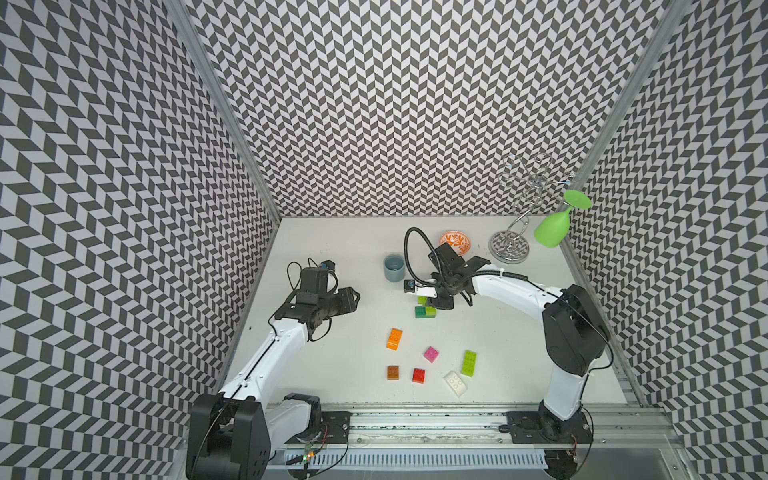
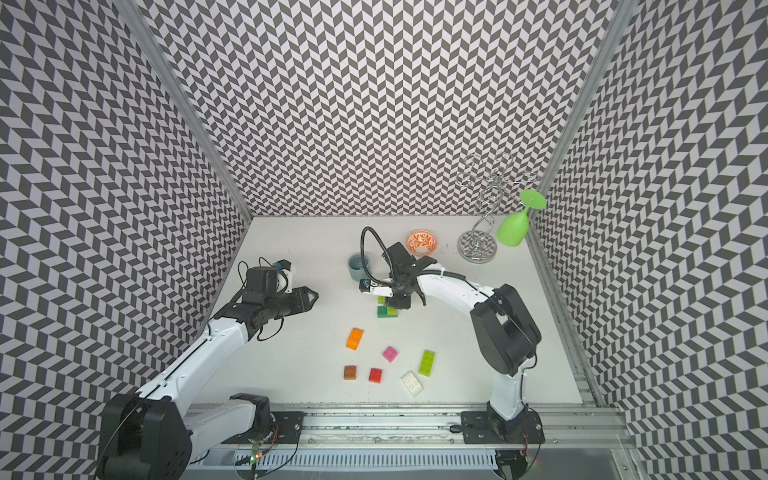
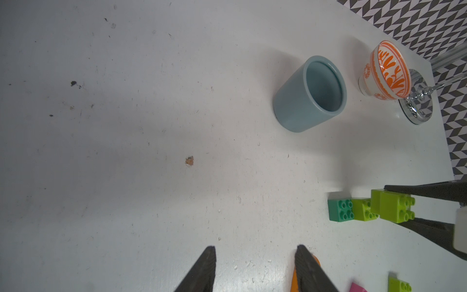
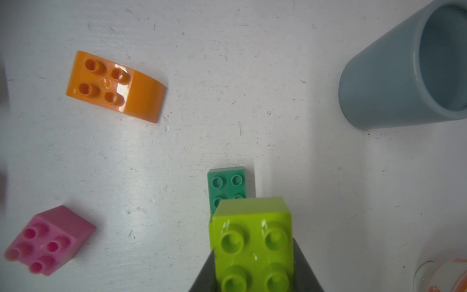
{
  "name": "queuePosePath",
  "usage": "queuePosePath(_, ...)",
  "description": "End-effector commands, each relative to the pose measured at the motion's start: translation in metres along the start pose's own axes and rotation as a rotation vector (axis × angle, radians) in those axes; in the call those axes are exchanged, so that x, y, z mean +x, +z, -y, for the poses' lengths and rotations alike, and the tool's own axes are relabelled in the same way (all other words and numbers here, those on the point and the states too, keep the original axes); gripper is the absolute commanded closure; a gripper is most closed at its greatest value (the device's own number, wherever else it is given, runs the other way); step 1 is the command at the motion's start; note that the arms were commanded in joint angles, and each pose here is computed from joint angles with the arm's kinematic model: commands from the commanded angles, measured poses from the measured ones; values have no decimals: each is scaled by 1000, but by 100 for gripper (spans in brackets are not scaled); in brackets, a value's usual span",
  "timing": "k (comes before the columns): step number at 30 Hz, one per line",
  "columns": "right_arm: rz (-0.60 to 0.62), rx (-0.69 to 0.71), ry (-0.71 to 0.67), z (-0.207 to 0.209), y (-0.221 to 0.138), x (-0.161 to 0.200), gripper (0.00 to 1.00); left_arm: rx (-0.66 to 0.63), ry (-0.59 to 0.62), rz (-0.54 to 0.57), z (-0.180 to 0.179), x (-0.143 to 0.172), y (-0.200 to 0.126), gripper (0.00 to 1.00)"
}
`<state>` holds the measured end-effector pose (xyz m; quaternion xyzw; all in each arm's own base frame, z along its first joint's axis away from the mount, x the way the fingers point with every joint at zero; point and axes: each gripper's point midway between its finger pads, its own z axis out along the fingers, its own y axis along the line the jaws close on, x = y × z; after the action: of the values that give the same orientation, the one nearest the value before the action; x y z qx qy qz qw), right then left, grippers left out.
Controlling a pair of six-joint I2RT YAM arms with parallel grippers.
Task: Assemble the letter s with lego
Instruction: Assemble the lego brick with the lego brick.
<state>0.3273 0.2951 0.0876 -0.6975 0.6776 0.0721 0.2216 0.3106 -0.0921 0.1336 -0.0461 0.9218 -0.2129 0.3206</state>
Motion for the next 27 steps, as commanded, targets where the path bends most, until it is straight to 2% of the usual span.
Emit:
queuePosePath(1,19,-30,-12,-6,4,-2,95,15,17,29,2,-5,-4,47)
queuePosePath(27,-17,-95,-3,-23,21,4,99,14,17,33,1,-6,-5,47)
